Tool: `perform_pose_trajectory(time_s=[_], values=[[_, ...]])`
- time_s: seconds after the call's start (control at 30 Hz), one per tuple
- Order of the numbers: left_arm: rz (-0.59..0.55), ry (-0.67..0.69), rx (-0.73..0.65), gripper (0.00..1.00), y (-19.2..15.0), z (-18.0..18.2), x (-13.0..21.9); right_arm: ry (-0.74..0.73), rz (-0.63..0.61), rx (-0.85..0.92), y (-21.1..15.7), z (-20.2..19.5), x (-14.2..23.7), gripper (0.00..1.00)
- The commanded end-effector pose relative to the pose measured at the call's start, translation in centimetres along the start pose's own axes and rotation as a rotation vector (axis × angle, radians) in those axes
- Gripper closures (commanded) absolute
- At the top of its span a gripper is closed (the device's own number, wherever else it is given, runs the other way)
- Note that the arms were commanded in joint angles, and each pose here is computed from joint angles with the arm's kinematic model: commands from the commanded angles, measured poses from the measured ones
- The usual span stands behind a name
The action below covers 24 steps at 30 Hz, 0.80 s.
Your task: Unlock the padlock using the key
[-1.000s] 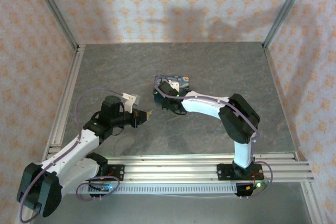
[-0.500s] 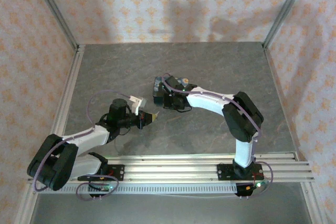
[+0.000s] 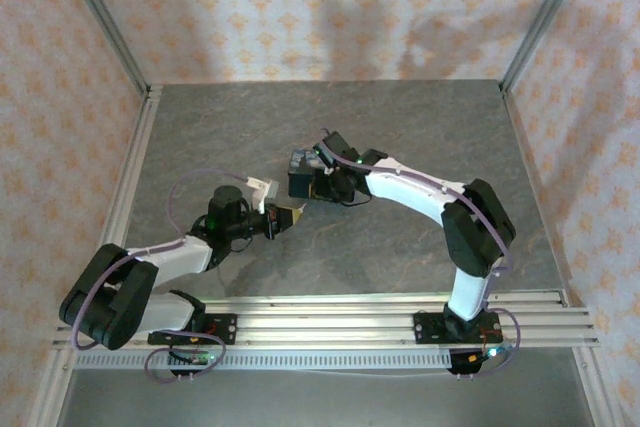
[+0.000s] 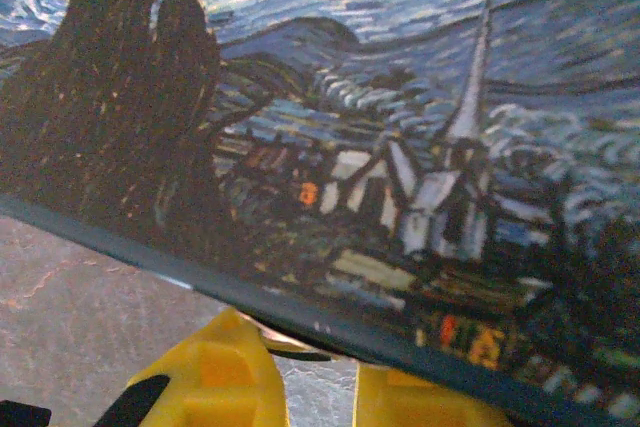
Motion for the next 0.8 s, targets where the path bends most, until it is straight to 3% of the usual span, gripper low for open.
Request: perform_pose_trajectory(time_s=[0.0, 0.47, 0.77], values=[[-0.076, -0.03, -0.034, 1.0, 1.5, -0.5, 0.6, 0.076, -0.031, 0.008, 1.3, 1.8, 2.9, 1.0], [-0.18, -0.145, 0.017, 1.0, 4.2, -0.2, -1.5, 0.188, 0.002, -0.067, 2.4, 2.5, 4.9, 1.0], [-0.145, -0.136, -0.028, 1.0, 3.4, 0.2, -1.9, 0.247, 0.035, -0.111, 2.6, 2.2, 5.8, 1.0]])
Point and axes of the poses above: each hand's point on the last joint's axis, 136 mm out from that joint toward the fingers, its own x axis back along the fingers, its own z axis along the line the jaws close on, y = z × x, the point moved 3 cm from there along x, back along the fingers, and after that the axes turned 6 degrees about -x, right-handed, at the moved point
